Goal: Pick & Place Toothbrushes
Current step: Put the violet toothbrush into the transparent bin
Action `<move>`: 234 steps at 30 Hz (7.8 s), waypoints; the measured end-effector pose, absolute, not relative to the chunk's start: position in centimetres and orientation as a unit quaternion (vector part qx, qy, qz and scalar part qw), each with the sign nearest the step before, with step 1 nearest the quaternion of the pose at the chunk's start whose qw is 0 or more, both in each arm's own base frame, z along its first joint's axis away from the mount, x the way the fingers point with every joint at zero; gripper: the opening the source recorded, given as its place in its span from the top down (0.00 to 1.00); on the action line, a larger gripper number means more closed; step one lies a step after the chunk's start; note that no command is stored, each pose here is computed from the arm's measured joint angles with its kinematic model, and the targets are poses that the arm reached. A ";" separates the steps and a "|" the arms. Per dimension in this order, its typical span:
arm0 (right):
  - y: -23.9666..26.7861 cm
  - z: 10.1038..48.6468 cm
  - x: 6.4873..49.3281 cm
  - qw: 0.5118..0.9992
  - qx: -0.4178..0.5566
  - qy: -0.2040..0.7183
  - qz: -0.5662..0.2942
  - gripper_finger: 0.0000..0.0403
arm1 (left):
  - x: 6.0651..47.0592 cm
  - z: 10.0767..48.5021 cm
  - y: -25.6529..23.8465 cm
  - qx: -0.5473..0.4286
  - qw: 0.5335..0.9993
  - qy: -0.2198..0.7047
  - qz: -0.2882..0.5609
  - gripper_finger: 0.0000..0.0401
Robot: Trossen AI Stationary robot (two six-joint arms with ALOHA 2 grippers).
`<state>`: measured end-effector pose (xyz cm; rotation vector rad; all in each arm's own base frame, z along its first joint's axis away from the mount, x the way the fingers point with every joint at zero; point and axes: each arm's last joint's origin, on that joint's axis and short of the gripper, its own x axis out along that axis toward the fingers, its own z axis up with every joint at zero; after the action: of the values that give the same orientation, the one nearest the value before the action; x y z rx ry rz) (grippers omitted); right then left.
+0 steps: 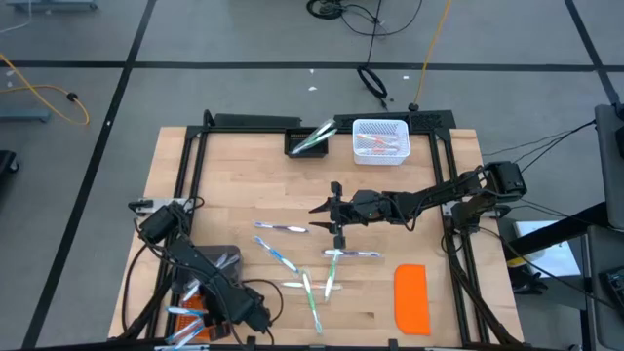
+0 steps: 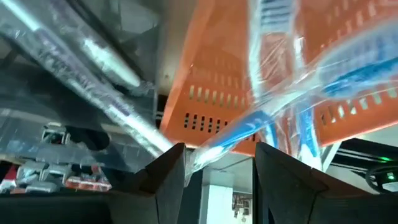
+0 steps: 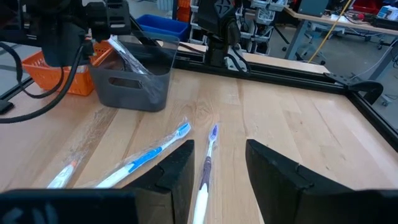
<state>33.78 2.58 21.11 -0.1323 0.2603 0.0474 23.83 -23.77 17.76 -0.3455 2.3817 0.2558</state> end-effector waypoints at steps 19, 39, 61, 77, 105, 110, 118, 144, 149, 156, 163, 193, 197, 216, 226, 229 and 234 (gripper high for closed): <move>2.4 18.8 32.5 0.984 -0.068 0.164 0.023 0.67 | 27.0 21.9 -22.3 -0.058 0.552 0.815 0.167 0.51; 2.4 17.5 32.0 0.982 -0.034 0.184 0.017 0.67 | 31.2 22.6 -16.3 0.087 0.687 0.653 0.306 0.51; 2.8 9.5 38.4 0.971 -0.025 0.239 0.013 0.67 | 32.4 22.6 -15.7 0.100 0.733 0.578 0.344 0.51; 2.0 8.9 38.4 0.962 -0.019 0.271 -0.010 0.67 | 33.1 22.6 -15.8 0.103 0.762 0.535 0.348 0.51; 0.0 15.0 37.1 0.957 -0.082 0.266 -0.087 0.96 | 33.9 22.7 -14.3 0.086 0.766 0.503 0.390 0.51; -0.4 19.1 35.1 0.967 -0.089 0.213 -0.104 0.96 | 34.0 22.9 -14.1 0.088 0.777 0.463 0.417 0.51; -0.6 23.3 29.9 0.977 -0.098 0.136 -0.130 0.96 | 34.4 23.5 -13.8 0.101 0.806 0.332 0.479 0.51; 1.3 23.9 24.3 0.995 -0.083 0.002 -0.052 0.96 | 36.7 24.6 -14.4 0.088 0.843 0.065 0.527 0.51; 1.4 24.1 24.3 0.995 -0.087 -0.005 -0.049 0.96 | 37.1 24.8 -14.6 0.052 0.845 0.037 0.530 0.51; 1.5 24.2 24.3 0.995 -0.089 -0.009 -0.038 0.96 | 38.1 25.2 -15.2 0.021 0.847 0.016 0.531 0.51; 1.5 24.1 24.3 0.995 -0.088 -0.009 -0.037 0.96 | 38.7 26.8 -15.4 0.024 0.847 0.018 0.530 0.51; 1.6 24.8 24.3 0.993 -0.103 -0.043 -0.027 0.96 | 40.3 36.3 -15.6 0.123 0.882 0.103 0.443 0.83; 1.6 25.4 24.2 0.991 -0.107 -0.071 -0.031 0.96 | 39.8 37.8 -15.0 0.133 0.883 0.101 0.439 0.83; 1.9 29.1 21.3 0.976 -0.135 -0.170 -0.011 0.96 | 38.8 41.2 -14.5 0.141 0.949 0.081 0.271 0.81; 2.9 29.2 21.1 0.973 -0.144 -0.179 0.006 0.96 | 39.9 41.4 -12.3 0.135 0.959 0.069 0.238 0.81; 3.0 29.3 21.1 0.972 -0.149 -0.181 0.008 0.96 | 40.3 41.6 -12.1 0.127 0.973 0.056 0.184 0.81; 3.0 29.2 21.1 0.972 -0.150 -0.178 0.008 0.96 | 40.4 41.6 -11.9 0.121 0.977 0.053 0.167 0.81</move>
<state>21.09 2.99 29.21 -0.3036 -0.3601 0.0156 40.40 -11.86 41.57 0.2447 0.1077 0.3361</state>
